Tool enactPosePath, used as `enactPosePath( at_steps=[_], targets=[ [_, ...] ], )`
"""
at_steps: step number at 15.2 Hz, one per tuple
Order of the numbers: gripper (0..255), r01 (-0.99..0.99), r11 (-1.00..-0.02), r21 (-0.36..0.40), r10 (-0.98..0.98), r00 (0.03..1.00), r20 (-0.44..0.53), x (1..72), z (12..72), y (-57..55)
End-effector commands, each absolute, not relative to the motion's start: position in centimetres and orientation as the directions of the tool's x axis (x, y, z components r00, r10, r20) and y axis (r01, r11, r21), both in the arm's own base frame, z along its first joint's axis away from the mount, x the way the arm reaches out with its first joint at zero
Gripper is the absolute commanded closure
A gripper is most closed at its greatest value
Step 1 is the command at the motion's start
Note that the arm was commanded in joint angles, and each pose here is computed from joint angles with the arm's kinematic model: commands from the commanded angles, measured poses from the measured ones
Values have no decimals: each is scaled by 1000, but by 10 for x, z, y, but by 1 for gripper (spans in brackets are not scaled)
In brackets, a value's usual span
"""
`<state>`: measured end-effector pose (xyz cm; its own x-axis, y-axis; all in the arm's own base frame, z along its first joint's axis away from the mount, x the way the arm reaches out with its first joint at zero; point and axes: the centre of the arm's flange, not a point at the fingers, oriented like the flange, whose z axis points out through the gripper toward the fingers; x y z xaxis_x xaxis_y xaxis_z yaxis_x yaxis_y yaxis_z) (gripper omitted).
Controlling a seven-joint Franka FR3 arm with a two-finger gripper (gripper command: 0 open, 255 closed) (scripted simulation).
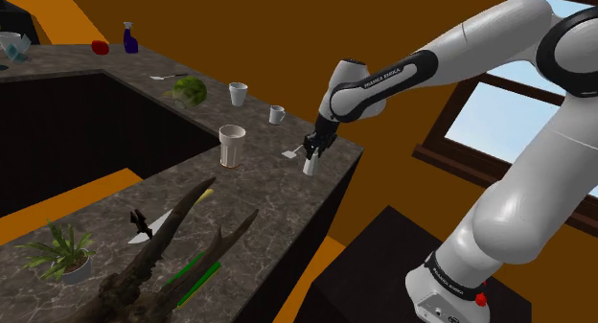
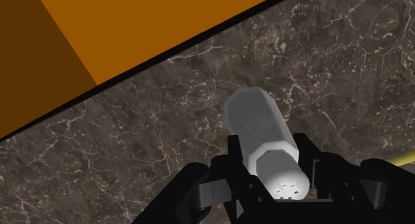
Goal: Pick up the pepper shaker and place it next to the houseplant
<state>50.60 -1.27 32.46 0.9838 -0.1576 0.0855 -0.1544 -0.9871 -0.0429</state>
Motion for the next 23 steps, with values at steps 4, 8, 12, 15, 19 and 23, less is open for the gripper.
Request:
enactPosePath(
  at_steps=[4, 8, 12, 15, 19, 23],
  targets=[
    [255, -154, -987, -43, -158, 984, 85, 506, 351, -14],
    [255, -154, -987, -43, -158, 984, 85, 506, 372, -14],
    [255, -154, -987, -43, -158, 984, 85, 513, 377, 24],
    [255, -154, -987, -43, -158, 984, 85, 520, 377, 63],
    [255, -154, -987, -43, -158, 984, 85, 530, 377, 115],
    [255, -154, -987, -43, -158, 984, 85, 540, 377, 167]
  ],
)
